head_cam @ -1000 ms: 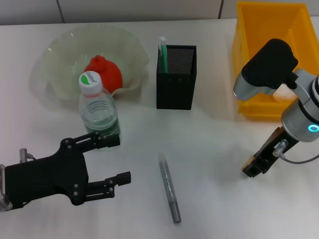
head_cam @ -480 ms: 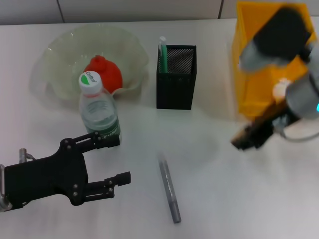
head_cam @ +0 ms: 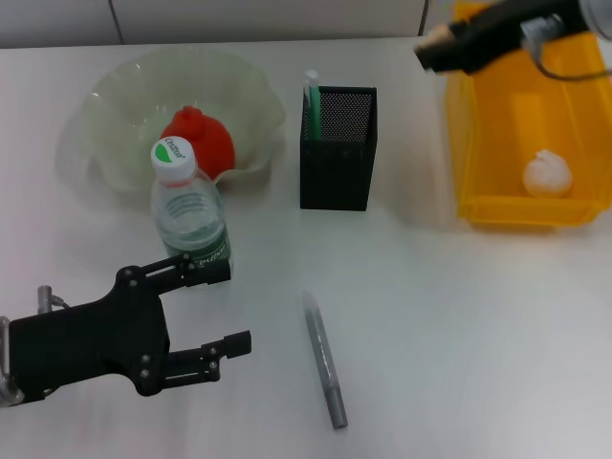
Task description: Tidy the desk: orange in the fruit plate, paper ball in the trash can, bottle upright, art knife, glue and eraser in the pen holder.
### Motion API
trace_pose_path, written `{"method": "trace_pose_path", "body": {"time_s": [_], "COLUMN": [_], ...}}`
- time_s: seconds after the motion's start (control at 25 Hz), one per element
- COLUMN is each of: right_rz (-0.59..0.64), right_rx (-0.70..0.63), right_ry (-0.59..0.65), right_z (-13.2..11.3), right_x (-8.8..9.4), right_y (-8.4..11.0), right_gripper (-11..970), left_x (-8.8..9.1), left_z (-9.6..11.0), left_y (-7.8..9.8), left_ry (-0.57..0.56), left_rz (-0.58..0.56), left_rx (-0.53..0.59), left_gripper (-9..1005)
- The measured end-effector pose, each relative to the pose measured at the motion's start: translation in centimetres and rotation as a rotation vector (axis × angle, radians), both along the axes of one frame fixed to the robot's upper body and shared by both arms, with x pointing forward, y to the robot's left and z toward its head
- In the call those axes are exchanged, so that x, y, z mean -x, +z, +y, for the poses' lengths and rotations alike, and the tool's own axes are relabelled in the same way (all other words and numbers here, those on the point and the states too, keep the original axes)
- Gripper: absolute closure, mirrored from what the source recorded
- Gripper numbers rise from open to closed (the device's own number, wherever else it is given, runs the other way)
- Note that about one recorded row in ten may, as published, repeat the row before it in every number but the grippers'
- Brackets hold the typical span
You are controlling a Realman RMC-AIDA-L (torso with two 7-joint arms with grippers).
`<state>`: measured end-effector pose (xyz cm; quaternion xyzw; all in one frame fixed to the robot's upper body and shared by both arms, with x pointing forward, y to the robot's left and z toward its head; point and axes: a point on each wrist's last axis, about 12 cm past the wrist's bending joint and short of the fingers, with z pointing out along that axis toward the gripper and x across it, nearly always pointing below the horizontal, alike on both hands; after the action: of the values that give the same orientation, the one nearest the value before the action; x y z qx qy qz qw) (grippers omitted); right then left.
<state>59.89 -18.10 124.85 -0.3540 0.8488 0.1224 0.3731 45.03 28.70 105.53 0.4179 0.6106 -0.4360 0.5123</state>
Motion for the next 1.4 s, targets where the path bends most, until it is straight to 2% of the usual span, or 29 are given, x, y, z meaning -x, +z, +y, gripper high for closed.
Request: {"method": "trace_pose_path", "body": {"time_s": [0.04, 0.12, 0.2, 0.24, 0.32, 0.52, 0.72, 0.88, 0.96, 1.0, 1.04, 1.08, 1.12, 1.2, 1.28, 1.4], "right_rz": [0.0, 0.015, 0.044, 0.044, 0.107, 0.127, 0.133, 0.149, 0.175, 0.216, 0.234, 0.234, 0.263, 0.273, 0.302, 0.337], "right_rx": [0.0, 0.0, 0.005, 0.005, 0.015, 0.03, 0.03, 0.021, 0.018, 0.025, 0.031, 0.031, 0.056, 0.065, 0.096, 0.132], "right_ry": [0.0, 0.025, 0.046, 0.046, 0.055, 0.07, 0.079, 0.073, 0.078, 0.107, 0.126, 0.126, 0.167, 0.177, 0.208, 0.238], "right_z": [0.0, 1.0, 2.4, 2.4, 3.5, 4.1, 4.3, 4.1, 4.1, 4.5, 4.9, 4.9, 5.7, 6.0, 7.2, 8.6], "right_x": [0.0, -1.1, -2.7, -2.7, -3.8, -3.9, -3.4, -2.4, -1.3, 0.5, 1.5, 1.5, 3.4, 4.0, 5.3, 6.3], "right_y": [0.0, -0.6, -1.8, -1.8, -3.1, -3.6, -3.1, -2.0, -1.5, -1.4, -1.4, -1.4, -2.1, -2.5, -3.6, -5.3], "right_gripper": [525, 518, 510, 506, 498, 479, 446, 377, 343, 326, 308, 291, 274, 247, 220, 207], "left_x": [0.0, 0.0, 0.0, 0.1, 0.1, 0.2, 0.4, 0.8, 0.9, 1.0, 1.2, 1.2, 1.5, 1.8, 2.0, 2.4], "left_z": [0.0, 0.0, 0.0, 0.0, 0.1, 0.2, 0.4, 1.1, 1.3, 1.4, 1.7, 1.7, 2.3, 2.9, 3.3, 3.9], "left_y": [0.0, 0.0, 0.0, 0.0, 0.0, 0.0, -0.1, -0.1, -0.1, 0.0, -0.1, -0.1, -0.2, -0.2, -0.2, -0.2], "left_ry": [-0.001, -0.003, -0.003, -0.001, 0.001, 0.005, 0.008, 0.021, 0.021, 0.021, 0.025, 0.025, 0.034, 0.055, 0.07, 0.101], "left_rz": [0.0, 0.0, 0.0, -0.001, 0.0, 0.002, 0.005, 0.007, 0.007, 0.009, 0.015, 0.015, 0.022, 0.025, 0.026, 0.027], "left_rx": [0.001, 0.003, 0.004, 0.005, 0.006, 0.007, -0.001, -0.009, -0.01, -0.011, -0.016, -0.016, -0.024, -0.029, -0.031, -0.029], "left_gripper": [213, 213, 213, 213, 213, 213, 213, 213, 213, 213, 213, 213, 213, 213, 213, 213]}}
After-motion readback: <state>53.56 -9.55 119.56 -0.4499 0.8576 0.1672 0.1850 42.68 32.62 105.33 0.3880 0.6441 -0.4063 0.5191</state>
